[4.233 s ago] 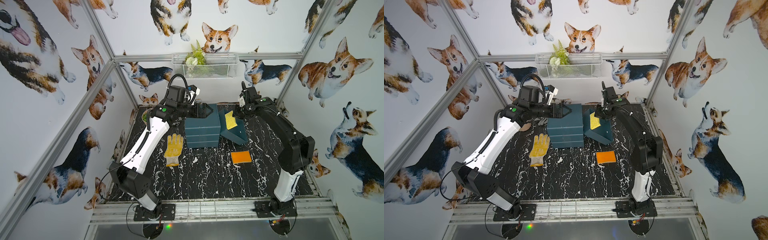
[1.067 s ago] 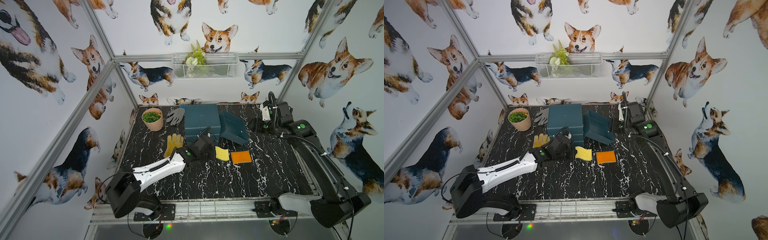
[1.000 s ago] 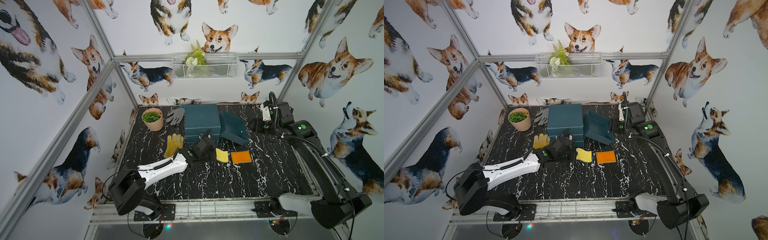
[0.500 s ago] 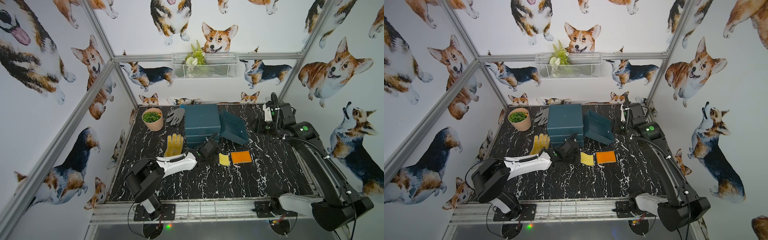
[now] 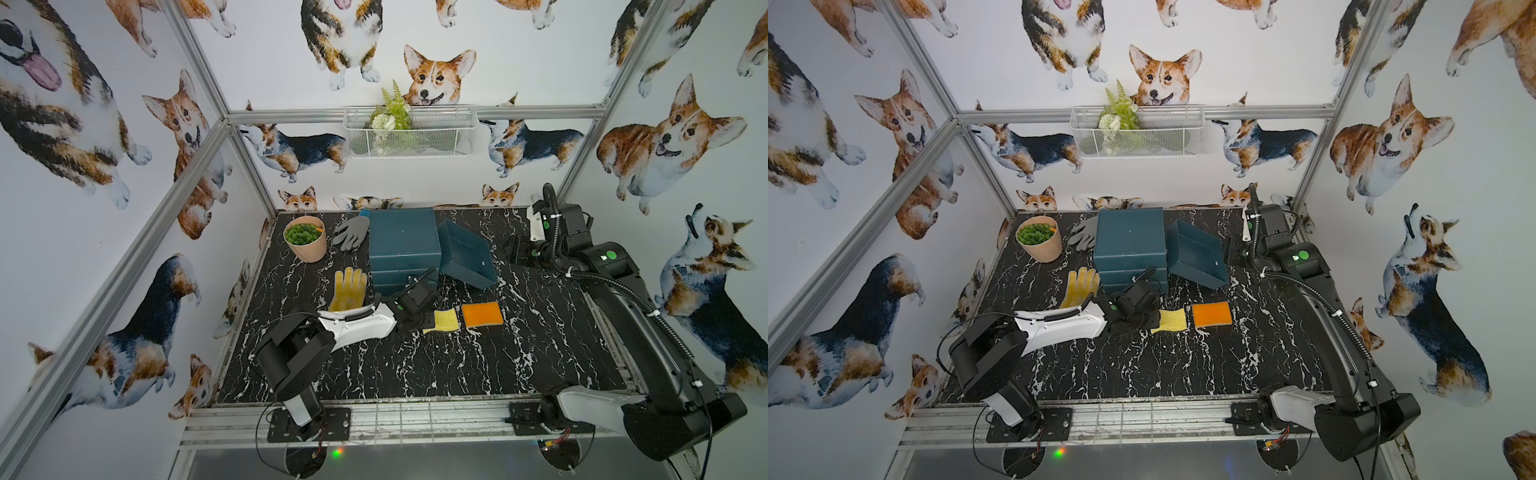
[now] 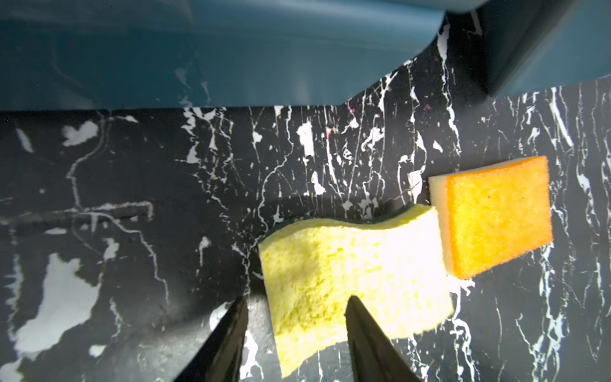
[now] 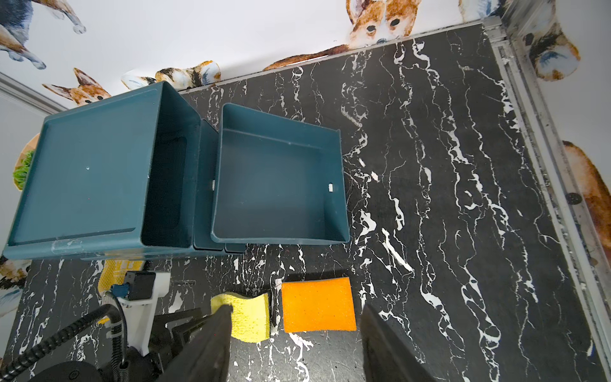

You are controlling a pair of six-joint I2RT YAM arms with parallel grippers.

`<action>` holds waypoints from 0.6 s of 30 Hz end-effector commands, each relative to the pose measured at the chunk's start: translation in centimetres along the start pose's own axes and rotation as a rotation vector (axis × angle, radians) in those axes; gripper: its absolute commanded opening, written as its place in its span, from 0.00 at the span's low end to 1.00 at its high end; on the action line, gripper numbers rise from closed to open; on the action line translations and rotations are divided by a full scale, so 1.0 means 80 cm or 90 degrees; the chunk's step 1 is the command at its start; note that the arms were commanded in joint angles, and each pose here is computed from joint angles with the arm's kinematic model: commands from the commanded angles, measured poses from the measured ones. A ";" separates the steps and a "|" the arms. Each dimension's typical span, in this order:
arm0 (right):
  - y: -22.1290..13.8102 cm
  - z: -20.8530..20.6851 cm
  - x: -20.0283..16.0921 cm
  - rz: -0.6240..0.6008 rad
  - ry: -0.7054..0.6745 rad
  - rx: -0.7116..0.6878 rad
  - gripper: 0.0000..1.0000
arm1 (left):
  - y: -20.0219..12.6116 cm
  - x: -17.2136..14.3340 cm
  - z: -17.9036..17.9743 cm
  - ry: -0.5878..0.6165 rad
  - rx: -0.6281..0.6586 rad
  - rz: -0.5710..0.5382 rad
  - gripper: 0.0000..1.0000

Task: Take the sponge out of the drawer
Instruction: Place the sponge at the center of the board.

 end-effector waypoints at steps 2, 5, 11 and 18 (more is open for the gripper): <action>0.003 -0.004 -0.005 0.008 0.008 -0.014 0.62 | -0.022 0.018 -0.003 0.020 0.004 -0.037 0.54; 0.013 -0.006 -0.009 0.020 0.012 -0.019 0.62 | -0.056 0.035 -0.017 0.060 -0.020 -0.072 0.58; 0.050 -0.008 -0.015 0.071 0.013 -0.032 0.67 | -0.196 0.085 -0.068 0.152 -0.165 -0.184 0.93; 0.109 -0.029 -0.018 0.125 0.063 -0.029 0.66 | -0.293 0.139 -0.068 0.212 -0.150 -0.242 1.00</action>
Point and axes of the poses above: each gripper's point midway between its finger pads, its own y axis out along the fingers, its own z axis along the line the jaws close on, x = y × z, the point moved 4 cm from there along -y, back along the fingers, and after that the axes turned 6 degrees about -y, right-handed, at the moved point
